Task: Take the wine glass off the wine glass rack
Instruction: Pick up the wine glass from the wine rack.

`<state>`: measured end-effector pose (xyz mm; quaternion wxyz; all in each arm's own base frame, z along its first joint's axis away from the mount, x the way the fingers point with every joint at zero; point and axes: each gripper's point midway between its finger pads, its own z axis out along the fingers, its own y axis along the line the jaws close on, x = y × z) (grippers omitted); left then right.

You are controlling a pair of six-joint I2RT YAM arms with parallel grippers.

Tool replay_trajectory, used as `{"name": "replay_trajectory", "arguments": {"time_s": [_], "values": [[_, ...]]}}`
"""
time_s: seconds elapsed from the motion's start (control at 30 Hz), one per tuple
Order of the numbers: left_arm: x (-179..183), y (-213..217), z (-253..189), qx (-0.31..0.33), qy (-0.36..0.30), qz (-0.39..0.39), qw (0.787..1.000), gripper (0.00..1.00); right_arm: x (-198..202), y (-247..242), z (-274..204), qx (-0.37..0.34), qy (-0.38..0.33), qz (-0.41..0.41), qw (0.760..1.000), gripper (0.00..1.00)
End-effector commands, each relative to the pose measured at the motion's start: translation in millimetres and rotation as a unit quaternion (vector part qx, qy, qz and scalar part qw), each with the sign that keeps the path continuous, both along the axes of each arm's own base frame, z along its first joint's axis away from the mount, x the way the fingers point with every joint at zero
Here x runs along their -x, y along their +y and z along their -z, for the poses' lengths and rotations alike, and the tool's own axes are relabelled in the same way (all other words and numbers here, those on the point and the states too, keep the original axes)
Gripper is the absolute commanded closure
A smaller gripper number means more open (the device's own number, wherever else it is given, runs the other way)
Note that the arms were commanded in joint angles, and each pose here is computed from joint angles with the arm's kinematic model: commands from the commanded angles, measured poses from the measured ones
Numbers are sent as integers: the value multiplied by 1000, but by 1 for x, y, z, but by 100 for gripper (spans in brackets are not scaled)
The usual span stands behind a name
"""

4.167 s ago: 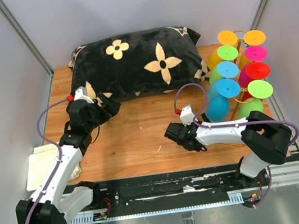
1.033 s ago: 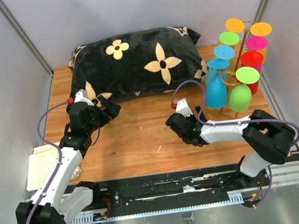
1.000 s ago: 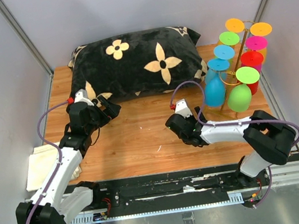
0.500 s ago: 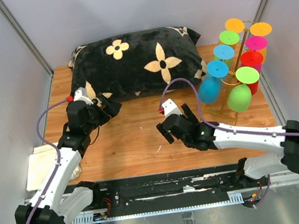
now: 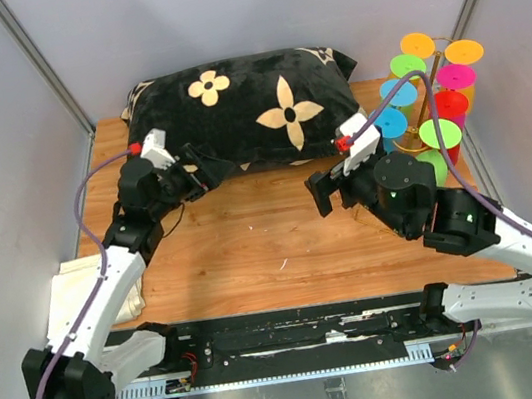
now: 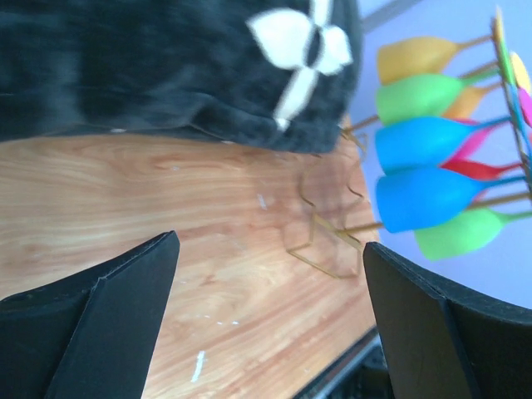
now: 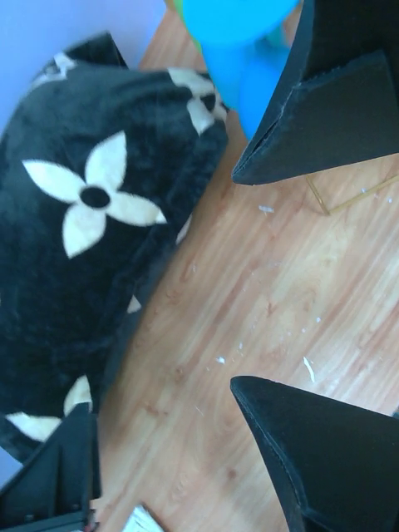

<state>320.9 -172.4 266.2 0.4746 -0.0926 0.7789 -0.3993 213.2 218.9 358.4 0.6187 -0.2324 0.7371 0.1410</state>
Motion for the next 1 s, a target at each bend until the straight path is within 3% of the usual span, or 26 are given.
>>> {"name": "replay_trajectory", "arguments": {"time_s": [0.0,0.2,0.4,0.57,0.8,0.97], "values": [[3,-50,-41,24,-43,76,996,3,-12,-38,-18,70,-22,68,995,2],[3,-107,-71,49,-66,124,989,4,-23,-98,-68,60,-61,159,984,2],[-1,-170,-98,84,-84,171,978,4,-39,-152,-72,64,-42,247,966,2],[-1,-223,-113,94,-89,211,969,6,-43,-201,-73,55,-37,344,937,2],[-1,-276,-111,101,-81,244,961,9,-32,-232,-76,39,-42,396,916,2],[6,-299,-104,106,-72,265,956,14,-26,-229,-71,13,-59,379,923,2]]}}
